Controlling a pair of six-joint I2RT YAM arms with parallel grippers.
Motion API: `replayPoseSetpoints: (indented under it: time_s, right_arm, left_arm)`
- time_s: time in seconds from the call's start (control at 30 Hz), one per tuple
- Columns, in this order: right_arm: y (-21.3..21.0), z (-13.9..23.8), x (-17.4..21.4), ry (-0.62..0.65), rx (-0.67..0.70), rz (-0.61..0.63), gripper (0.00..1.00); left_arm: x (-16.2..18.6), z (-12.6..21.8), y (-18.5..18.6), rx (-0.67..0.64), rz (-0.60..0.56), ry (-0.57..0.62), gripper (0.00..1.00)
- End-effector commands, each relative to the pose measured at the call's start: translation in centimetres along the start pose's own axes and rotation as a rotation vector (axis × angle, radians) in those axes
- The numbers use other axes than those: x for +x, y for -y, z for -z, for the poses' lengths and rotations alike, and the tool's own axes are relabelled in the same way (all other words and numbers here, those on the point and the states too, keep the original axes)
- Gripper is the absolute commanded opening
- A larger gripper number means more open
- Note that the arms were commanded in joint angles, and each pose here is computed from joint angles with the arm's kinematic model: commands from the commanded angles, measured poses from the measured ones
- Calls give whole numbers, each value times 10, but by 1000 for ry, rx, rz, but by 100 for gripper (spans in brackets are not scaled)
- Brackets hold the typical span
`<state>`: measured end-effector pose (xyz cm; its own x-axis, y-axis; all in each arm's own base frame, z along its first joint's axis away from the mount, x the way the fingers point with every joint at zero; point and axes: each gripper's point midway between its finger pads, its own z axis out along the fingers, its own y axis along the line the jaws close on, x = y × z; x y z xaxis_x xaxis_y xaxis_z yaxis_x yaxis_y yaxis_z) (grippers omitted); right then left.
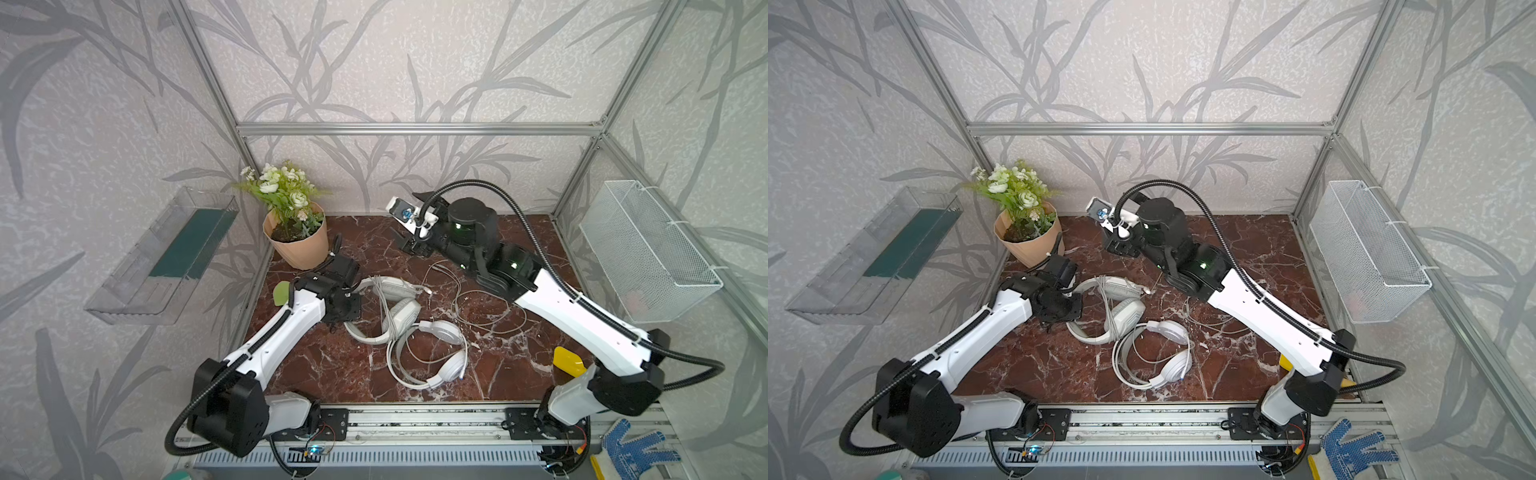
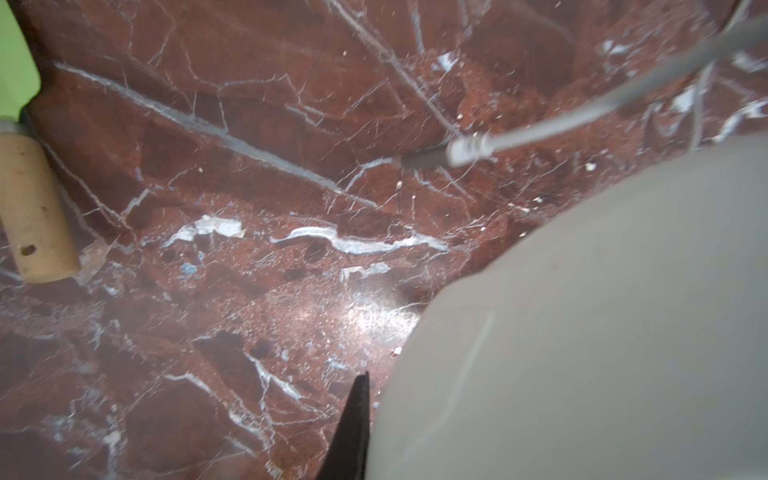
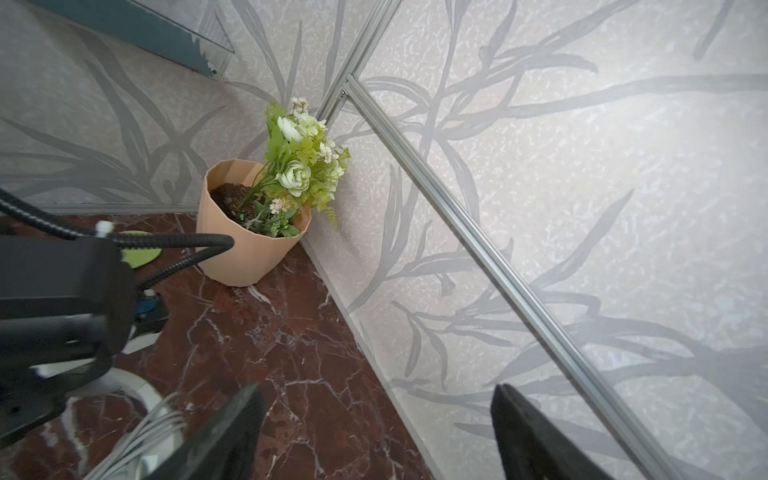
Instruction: Wrap the headphones
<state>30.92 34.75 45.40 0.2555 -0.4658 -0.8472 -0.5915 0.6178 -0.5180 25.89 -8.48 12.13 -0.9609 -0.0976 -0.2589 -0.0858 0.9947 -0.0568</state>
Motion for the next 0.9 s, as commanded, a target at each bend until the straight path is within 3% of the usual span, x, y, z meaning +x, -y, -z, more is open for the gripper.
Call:
replayPoseSetpoints:
  time_s: [0.0, 0.17, 0.27, 0.6, 0.87]
  right_arm:
    - [-12, 8, 12, 50, 3, -168, 99]
    - [-15, 42, 49, 88, 74, -310, 99]
    - [-16, 63, 69, 104, 101, -334, 99]
    - [-34, 105, 133, 48, 115, -447, 99]
    - [-55, 115, 178, -25, 100, -481, 99]
  left_arm:
    - [-28, 19, 3, -34, -5, 46, 0]
    - [-57, 16, 0, -154, -16, 4, 0]
    - [-77, 8, 0, -212, -20, -24, 0]
    - [-148, -10, 19, -217, -22, -26, 0]
    - [-174, -41, 21, -226, -34, -88, 0]
